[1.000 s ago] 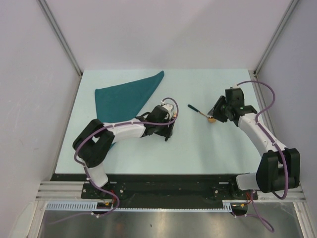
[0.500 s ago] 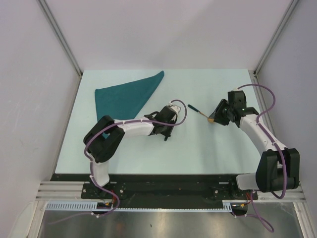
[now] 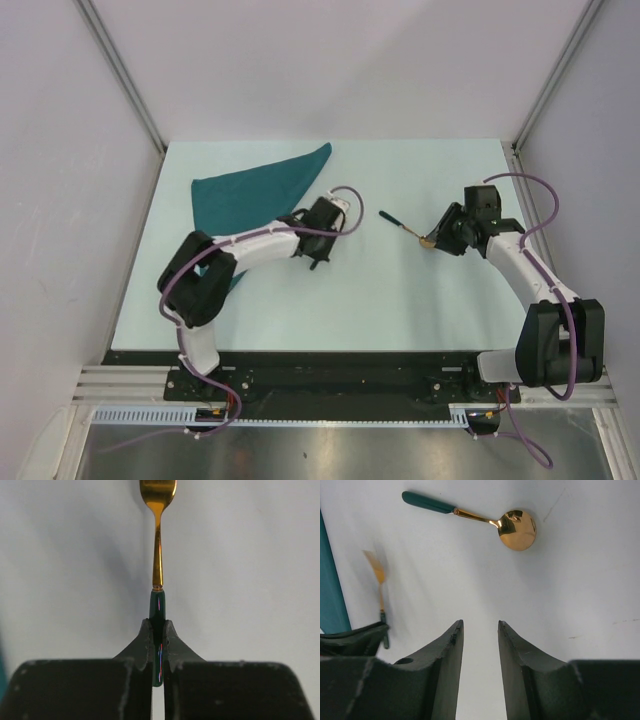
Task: Fold the napkin, place the utensils inside, and roll it up
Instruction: Grab a utensil with the left arm, then place the utensil onto the napkin
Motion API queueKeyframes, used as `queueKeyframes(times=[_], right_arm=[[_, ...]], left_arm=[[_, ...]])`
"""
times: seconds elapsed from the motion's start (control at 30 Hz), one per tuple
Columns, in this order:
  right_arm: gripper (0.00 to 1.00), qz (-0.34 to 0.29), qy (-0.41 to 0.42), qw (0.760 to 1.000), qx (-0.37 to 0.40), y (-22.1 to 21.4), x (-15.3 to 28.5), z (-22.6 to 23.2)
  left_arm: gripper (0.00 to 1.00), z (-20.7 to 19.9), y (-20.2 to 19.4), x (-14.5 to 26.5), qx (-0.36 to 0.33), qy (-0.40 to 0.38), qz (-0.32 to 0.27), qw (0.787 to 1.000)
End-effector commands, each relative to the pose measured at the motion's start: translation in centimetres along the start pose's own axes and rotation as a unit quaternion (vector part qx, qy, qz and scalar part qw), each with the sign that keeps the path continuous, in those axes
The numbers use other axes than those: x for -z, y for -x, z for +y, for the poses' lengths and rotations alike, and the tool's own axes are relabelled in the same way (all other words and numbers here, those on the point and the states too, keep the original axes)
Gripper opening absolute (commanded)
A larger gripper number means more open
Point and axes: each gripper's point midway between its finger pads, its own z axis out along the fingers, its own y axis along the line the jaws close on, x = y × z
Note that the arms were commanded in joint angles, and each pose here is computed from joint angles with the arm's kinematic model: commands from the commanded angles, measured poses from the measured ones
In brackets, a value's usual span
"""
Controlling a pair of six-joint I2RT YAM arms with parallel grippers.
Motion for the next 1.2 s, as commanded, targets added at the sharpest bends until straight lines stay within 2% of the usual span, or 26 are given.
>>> queueKeyframes(times=[0.0, 0.1, 0.23, 0.47, 0.6, 1.17], right_arm=[[0.39, -0.007, 0.013, 1.0, 0.009, 0.6, -0.2, 0.3], [0.38, -0.004, 0.015, 1.0, 0.009, 0.6, -0.6, 0.3], [0.38, 0.004, 0.026, 1.0, 0.004, 0.5, -1.2, 0.6], [0.38, 0.008, 0.044, 0.999, 0.002, 0.8, -1.8, 1.4], [0.38, 0.017, 0.043, 0.999, 0.004, 0.5, -2.0, 1.2], [0.39, 0.019, 0.033, 0.999, 0.005, 0.0, -1.8, 0.6]], left_arm=[[0.0, 8.0, 7.0, 5.9, 0.027, 0.047, -0.082, 0.995], [0.0, 13.4, 7.6, 7.3, 0.042, 0.073, -0.087, 0.993], [0.0, 19.4, 6.9, 7.4, 0.056, 0.094, -0.064, 0.992], [0.0, 24.6, 4.3, 4.5, 0.023, 0.106, 0.005, 0.994], [0.0, 25.2, 4.4, 3.3, 0.029, 0.07, -0.004, 0.997], [0.0, 26.7, 0.9, 0.1, 0.034, 0.071, 0.043, 0.996]])
